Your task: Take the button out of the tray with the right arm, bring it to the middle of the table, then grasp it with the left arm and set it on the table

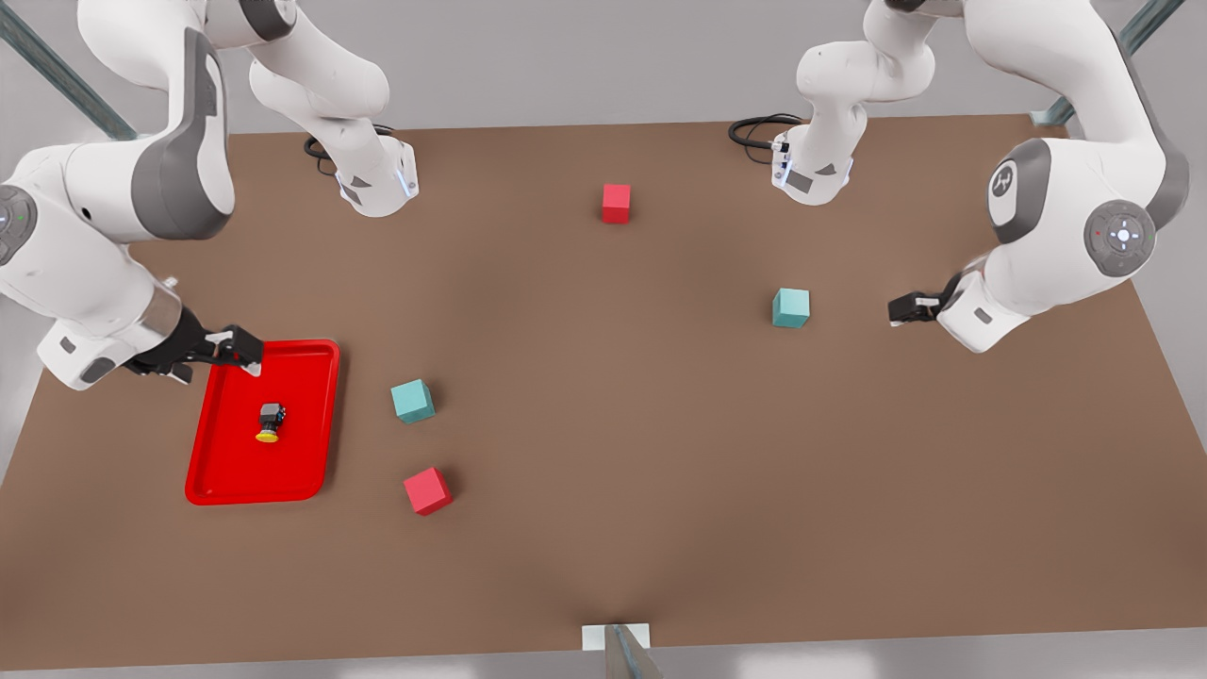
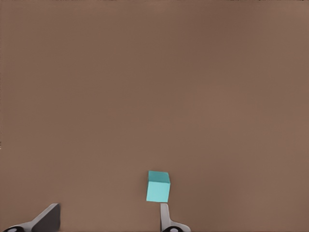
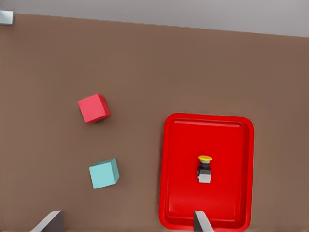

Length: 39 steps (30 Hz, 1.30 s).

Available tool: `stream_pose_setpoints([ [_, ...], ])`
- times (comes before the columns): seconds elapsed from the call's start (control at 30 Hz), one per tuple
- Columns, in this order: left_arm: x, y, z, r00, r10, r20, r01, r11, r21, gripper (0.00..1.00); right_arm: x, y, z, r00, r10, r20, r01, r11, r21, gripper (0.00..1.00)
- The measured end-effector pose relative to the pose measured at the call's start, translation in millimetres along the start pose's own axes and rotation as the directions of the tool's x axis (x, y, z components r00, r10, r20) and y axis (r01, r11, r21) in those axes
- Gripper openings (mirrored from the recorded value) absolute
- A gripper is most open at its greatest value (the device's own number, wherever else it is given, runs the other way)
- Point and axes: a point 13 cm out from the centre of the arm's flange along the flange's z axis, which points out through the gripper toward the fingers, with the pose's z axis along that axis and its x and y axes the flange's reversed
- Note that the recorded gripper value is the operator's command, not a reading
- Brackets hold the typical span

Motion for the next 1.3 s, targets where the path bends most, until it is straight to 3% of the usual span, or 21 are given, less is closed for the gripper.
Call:
stream_pose_setpoints([
  [0.13,-5.2,-5.6,-1.0,1.0,0.005,0.019,-0.005,1.0,-0.008,1.0,8.7,-10.5,21.2,0.998,0.031,-0.06,-0.03,1.0,0.006,1.0],
  [0.27,-6.1,-7.4,-2.9,1.0,0.003,0.028,-0.003,1.0,-0.01,1.0,12.1,-11.5,97.5,0.981,0.033,-0.191,-0.032,0.999,0.009,1.0],
  [0.37,-7.2,-4.9,-3.5,0.999,-0.003,0.033,0.004,1.0,-0.01,1.0,7.3,-24.8,137.3,0.97,0.054,-0.236,-0.054,0.999,0.008,1.0],
  [0.67,-8.8,-20.8,-1.4,0.999,0.018,0.037,-0.018,1.0,-0.011,1.0,-3.2,-62.3,202.0,0.961,0.096,-0.259,-0.092,0.995,0.026,1.0],
  [0.8,-8.4,-22.0,0.5,0.999,0.016,0.03,-0.016,1.0,-0.011,1.0,0.5,-131.2,254.7,0.949,0.15,-0.277,-0.156,0.988,0.003,1.0],
  [0.97,-6.6,-34.1,6.2,0.999,0.033,0.018,-0.033,0.999,-0.017,1.0,-0.8,-162.0,294.2,0.959,0.12,-0.257,-0.13,0.991,-0.024,1.0],
  [1.3,-4.9,-37.4,4.6,0.999,0.033,0.018,-0.033,0.999,-0.019,1.0,64.8,-171.9,347.0,0.949,0.03,-0.314,-0.058,0.995,-0.078,1.0],
])
